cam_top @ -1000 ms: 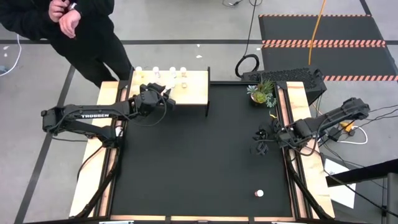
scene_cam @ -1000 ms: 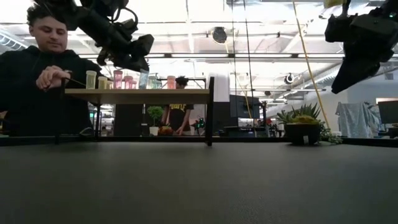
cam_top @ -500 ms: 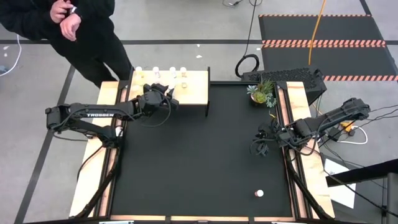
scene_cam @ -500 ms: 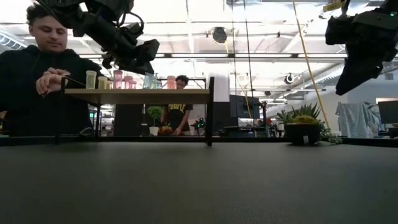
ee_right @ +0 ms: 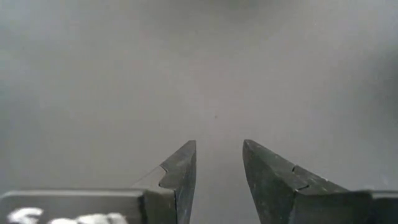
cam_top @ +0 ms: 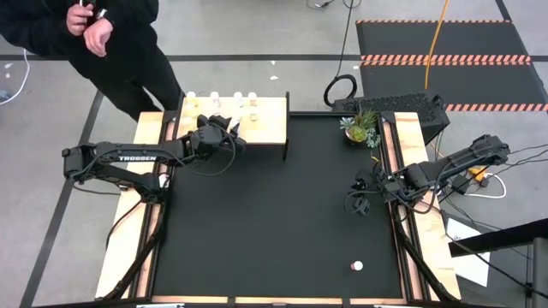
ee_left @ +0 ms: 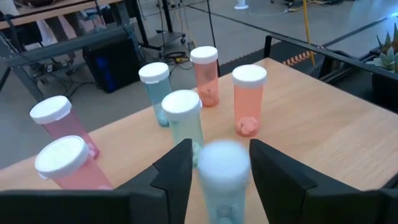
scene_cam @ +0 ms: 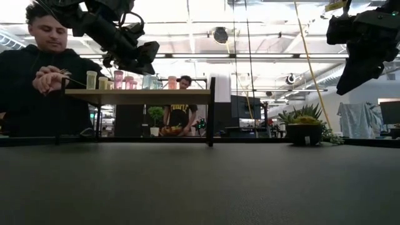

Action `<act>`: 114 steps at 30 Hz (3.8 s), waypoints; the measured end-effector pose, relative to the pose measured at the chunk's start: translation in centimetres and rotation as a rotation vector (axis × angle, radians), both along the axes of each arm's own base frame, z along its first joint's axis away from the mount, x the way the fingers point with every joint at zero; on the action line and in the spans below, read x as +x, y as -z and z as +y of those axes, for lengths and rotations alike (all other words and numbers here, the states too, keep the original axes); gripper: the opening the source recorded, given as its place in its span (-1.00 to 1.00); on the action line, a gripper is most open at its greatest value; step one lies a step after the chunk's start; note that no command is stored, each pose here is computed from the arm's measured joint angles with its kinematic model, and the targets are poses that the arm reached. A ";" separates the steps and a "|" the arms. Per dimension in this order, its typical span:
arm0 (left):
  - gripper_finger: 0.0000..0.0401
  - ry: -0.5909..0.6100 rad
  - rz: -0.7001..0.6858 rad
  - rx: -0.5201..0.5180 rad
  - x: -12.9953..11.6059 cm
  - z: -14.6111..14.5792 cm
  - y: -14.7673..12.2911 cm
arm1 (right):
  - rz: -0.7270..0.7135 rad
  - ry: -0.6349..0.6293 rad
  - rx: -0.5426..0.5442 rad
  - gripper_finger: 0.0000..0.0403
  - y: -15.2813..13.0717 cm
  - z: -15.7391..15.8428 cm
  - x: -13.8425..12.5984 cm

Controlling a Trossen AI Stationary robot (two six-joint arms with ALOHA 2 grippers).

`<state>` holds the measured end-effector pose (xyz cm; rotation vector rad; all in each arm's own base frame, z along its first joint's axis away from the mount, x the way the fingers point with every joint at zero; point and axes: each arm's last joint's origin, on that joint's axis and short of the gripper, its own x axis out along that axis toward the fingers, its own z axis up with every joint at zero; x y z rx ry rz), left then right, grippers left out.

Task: Pick and place medicine bottles onto shelf by color
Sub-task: Put the blue medicine bottle aligned with the other blue medicine bottle on the shelf, then put the orange medicine bottle aligned with the other orange medicine bottle on the shelf

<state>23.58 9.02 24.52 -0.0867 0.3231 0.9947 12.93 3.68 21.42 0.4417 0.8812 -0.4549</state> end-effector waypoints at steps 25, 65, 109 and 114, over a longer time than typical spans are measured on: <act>0.35 0.226 -0.079 0.156 -2.4 -3.2 -6.4 | -0.018 0.012 -0.025 -0.38 -0.1 -0.1 0.1; 0.36 1.161 -0.318 -0.081 26.2 -21.6 2.8 | 0.085 -0.102 0.116 -0.38 -0.3 -1.1 -1.7; 0.48 1.443 -0.250 -0.021 34.3 -25.8 14.4 | 0.199 -0.066 0.163 0.18 -0.1 -1.5 -3.8; 0.43 1.504 -0.244 0.014 34.3 -25.8 14.4 | 0.190 -0.065 0.170 0.18 -0.2 -1.5 -3.7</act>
